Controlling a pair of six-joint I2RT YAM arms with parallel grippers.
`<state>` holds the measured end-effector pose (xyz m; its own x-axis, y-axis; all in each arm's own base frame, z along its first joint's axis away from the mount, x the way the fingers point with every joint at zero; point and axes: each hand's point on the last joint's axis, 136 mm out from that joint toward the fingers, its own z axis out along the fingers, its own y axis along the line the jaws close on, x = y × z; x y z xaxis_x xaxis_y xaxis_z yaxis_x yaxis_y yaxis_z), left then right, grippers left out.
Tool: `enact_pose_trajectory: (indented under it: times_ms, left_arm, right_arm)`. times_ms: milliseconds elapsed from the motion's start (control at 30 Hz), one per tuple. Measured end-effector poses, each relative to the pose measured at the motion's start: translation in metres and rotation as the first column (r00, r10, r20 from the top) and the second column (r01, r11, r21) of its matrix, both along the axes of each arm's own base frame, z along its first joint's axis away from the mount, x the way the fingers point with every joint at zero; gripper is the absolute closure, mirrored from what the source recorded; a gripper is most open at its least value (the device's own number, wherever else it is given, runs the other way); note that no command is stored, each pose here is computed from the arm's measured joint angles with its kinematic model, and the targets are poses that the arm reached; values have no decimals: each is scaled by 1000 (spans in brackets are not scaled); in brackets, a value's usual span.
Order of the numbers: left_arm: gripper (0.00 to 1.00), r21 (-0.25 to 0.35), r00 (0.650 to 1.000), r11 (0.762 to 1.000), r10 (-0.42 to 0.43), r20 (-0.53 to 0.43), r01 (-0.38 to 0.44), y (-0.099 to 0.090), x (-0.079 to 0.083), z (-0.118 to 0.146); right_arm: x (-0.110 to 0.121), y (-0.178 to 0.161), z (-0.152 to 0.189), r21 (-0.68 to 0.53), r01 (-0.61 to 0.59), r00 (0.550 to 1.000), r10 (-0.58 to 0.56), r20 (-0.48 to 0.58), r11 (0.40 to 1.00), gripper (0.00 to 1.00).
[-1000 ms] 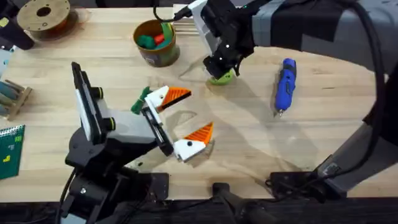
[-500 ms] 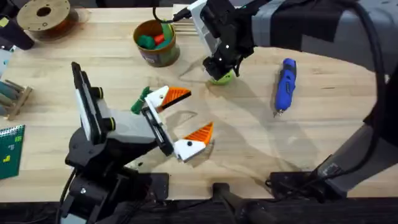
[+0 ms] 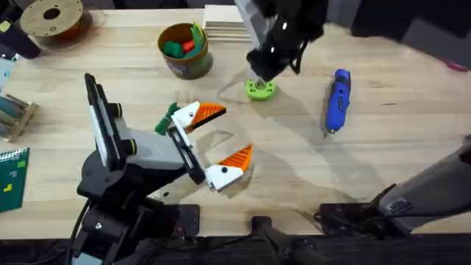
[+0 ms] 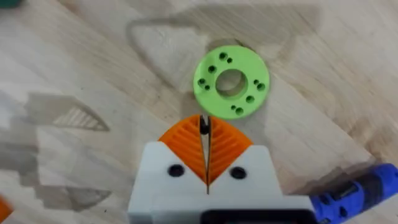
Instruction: Pick up the gripper from the table and insert it into the empty holder that is missing its gripper. Then pick up a screw, insert it into the mounting hole, and use the screwdriver to tighten it. Finally, clean up the table by picking up the vegetable and placing it into the bucket.
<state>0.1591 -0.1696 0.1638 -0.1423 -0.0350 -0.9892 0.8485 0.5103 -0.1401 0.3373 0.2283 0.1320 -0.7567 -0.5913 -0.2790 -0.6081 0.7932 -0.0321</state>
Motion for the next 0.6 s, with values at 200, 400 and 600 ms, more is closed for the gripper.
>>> enact_pose_trajectory:
  times_ms: [200,400,600]
  left_arm:
    - [14,0,1000,1000,0,0,0,0,0,0]
    - [14,0,1000,1000,0,0,0,0,0,0]
    - [14,0,1000,1000,0,0,0,0,0,0]
  right_arm:
    - [-7,17,55,79,-36,999,36,-5,996,993]
    - [-42,47,90,115,-127,991,131,-19,985,993]
    - [-73,87,119,204,-204,978,209,-1,957,993]
